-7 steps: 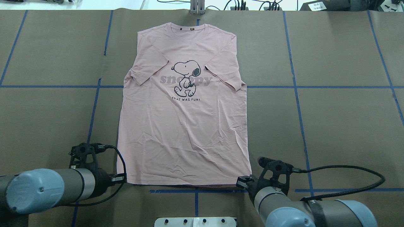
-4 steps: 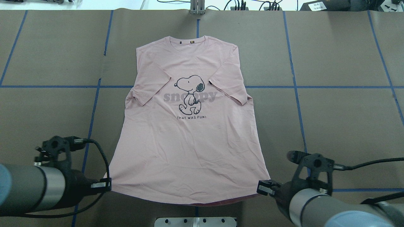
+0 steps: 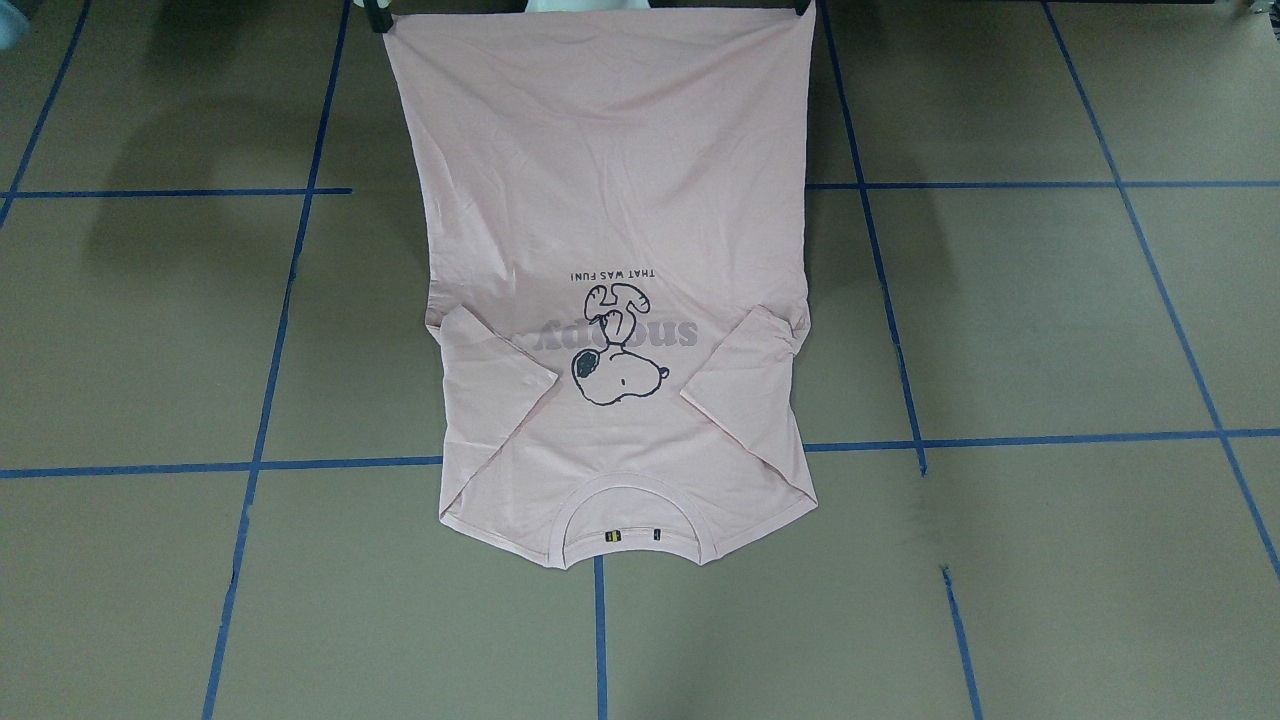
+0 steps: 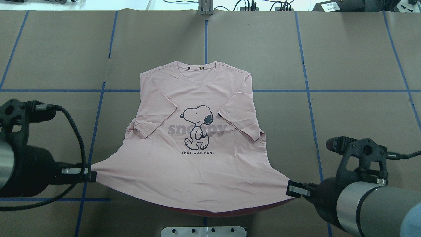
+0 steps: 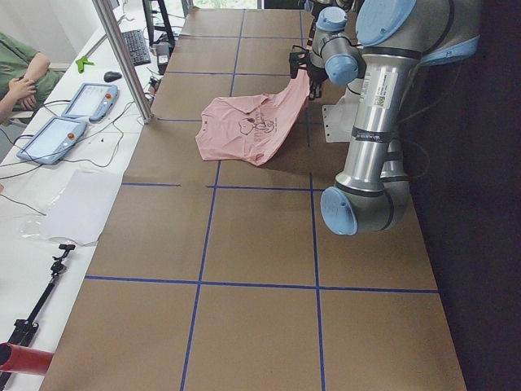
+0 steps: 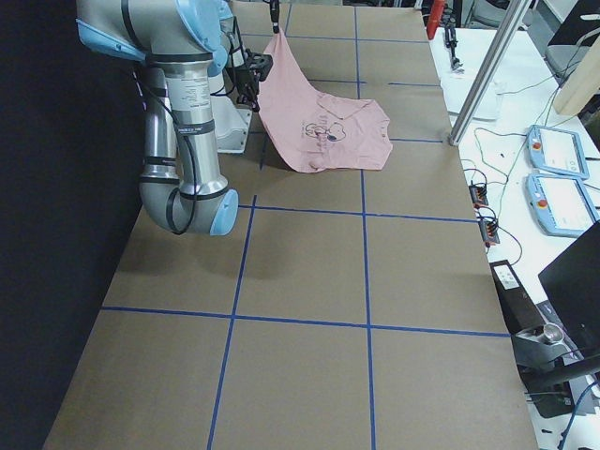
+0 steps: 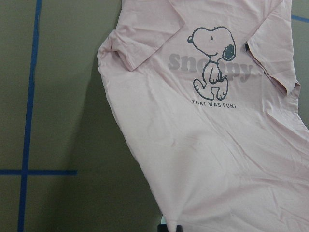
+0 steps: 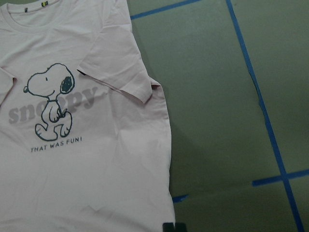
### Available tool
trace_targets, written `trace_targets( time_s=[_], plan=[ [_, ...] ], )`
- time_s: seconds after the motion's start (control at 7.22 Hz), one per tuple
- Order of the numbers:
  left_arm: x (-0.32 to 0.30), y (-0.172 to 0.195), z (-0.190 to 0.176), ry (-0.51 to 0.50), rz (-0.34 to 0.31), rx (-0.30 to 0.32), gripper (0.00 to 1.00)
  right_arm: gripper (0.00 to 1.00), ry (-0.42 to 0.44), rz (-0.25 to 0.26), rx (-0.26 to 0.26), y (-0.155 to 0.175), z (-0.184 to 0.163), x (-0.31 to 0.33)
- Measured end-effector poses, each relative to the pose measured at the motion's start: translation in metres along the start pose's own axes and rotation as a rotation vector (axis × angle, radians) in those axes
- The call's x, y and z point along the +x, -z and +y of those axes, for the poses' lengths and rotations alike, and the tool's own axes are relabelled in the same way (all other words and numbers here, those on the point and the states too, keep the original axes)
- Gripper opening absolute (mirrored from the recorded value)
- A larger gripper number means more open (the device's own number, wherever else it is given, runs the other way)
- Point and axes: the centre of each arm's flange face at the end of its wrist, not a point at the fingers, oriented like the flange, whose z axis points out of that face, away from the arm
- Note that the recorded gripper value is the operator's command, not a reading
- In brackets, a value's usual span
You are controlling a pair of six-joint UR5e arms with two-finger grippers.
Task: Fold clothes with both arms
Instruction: 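Lift the hem with both grippers and fold it over toward the collar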
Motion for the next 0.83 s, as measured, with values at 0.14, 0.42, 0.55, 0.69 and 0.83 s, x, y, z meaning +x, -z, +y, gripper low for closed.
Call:
trace_targets(
  time_s=[0.14, 0.42, 0.55, 0.69, 0.83],
  plan=[
    [0.001, -0.016, -0.04, -0.026, -0.052, 0.05, 0.0, 0.0, 0.021, 0.012, 0.035, -0.008, -0.023, -0.013],
    [-0.011, -0.051, -0.128, -0.06, -0.18, 0.113, 0.0, 0.0, 0.016, 0.051, 0.098, -0.042, -0.083, -0.04],
    [-0.018, -0.067, -0.164, -0.072, -0.221, 0.128, 0.0, 0.0, 0.01, 0.061, 0.13, -0.075, -0.117, -0.053],
    [-0.023, -0.093, -0.195, -0.08, -0.241, 0.144, 0.0, 0.0, 0.002, 0.068, 0.154, -0.118, -0.155, -0.063],
    [-0.027, -0.125, -0.223, -0.088, -0.243, 0.159, 0.0, 0.0, -0.002, 0.078, 0.177, -0.156, -0.191, -0.066]
  ],
)
